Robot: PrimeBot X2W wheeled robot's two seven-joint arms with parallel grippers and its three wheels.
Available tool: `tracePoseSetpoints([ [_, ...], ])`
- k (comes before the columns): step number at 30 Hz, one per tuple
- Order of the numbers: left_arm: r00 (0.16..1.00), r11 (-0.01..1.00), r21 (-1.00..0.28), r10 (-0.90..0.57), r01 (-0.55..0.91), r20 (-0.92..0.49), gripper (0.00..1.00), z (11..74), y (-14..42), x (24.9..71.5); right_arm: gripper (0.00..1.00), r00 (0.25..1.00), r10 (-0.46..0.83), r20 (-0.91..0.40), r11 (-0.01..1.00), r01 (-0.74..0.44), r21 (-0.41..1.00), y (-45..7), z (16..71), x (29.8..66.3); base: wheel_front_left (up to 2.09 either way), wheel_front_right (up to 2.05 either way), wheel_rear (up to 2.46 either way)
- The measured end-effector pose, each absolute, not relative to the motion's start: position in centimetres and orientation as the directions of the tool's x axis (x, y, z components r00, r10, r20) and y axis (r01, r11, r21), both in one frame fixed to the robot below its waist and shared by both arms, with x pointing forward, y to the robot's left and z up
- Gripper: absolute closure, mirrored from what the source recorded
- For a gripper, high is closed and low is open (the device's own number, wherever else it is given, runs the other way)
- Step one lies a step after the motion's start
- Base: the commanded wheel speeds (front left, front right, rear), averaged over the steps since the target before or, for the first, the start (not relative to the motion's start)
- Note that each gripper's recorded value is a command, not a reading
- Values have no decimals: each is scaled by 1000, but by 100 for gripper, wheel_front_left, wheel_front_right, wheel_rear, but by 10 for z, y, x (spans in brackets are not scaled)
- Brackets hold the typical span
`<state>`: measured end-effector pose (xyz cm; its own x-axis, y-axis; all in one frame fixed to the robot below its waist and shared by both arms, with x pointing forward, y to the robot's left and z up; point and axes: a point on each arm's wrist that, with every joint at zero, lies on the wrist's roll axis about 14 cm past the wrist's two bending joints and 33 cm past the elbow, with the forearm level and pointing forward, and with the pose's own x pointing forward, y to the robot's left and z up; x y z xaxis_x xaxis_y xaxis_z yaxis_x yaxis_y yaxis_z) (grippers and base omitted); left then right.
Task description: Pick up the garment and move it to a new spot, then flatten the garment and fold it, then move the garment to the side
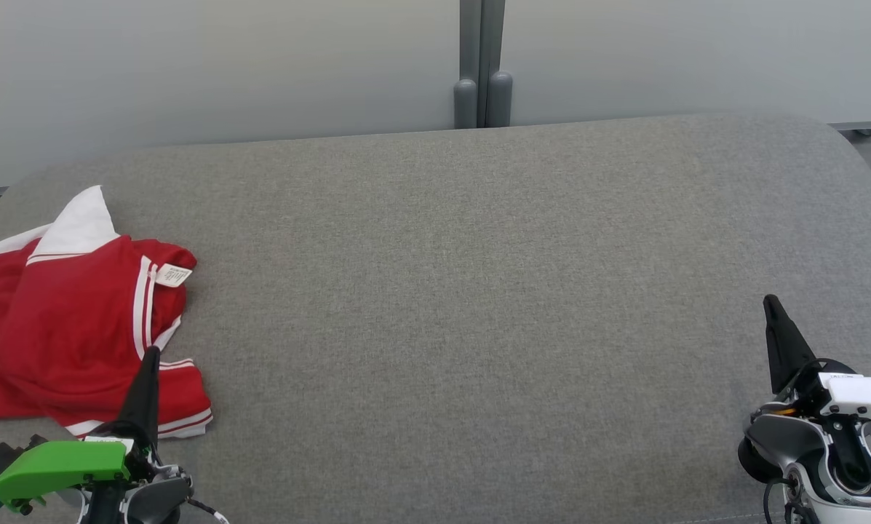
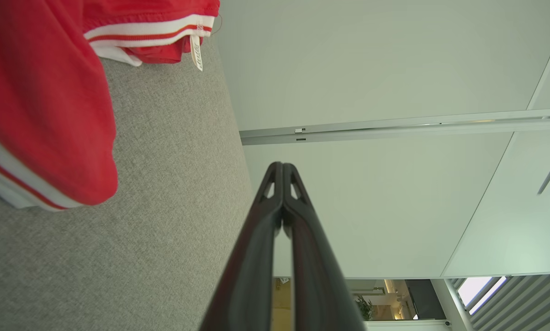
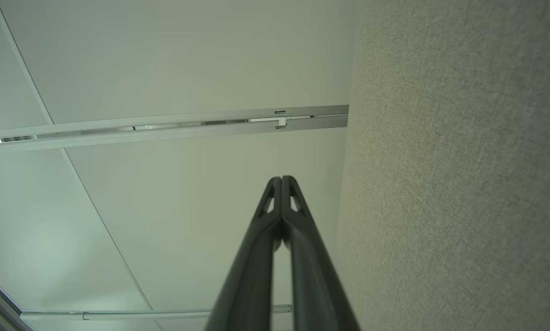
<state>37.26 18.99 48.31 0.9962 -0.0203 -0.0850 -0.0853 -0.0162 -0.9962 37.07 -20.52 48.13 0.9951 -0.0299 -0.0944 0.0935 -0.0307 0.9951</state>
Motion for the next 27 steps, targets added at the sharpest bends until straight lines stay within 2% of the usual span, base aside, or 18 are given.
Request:
tracePoseSetpoints([
  [16,996,-16,-996,-20,-85,-85,100,483,190,373,100,995,-30,-94,-31,93,995,-205,481,371,0,0,0],
  [17,996,-16,-996,-20,-85,-85,0,483,190,373,0,995,-30,-94,-31,93,995,-205,481,371,0,0,0],
  [22,985,-33,-985,-22,-172,-171,0,455,186,357,0,983,-25,-184,-56,182,982,-199,452,355,0,0,0],
  [27,985,-36,-984,-27,-173,-172,0,454,182,356,0,983,-24,-181,-58,180,982,-197,452,354,0,0,0],
])
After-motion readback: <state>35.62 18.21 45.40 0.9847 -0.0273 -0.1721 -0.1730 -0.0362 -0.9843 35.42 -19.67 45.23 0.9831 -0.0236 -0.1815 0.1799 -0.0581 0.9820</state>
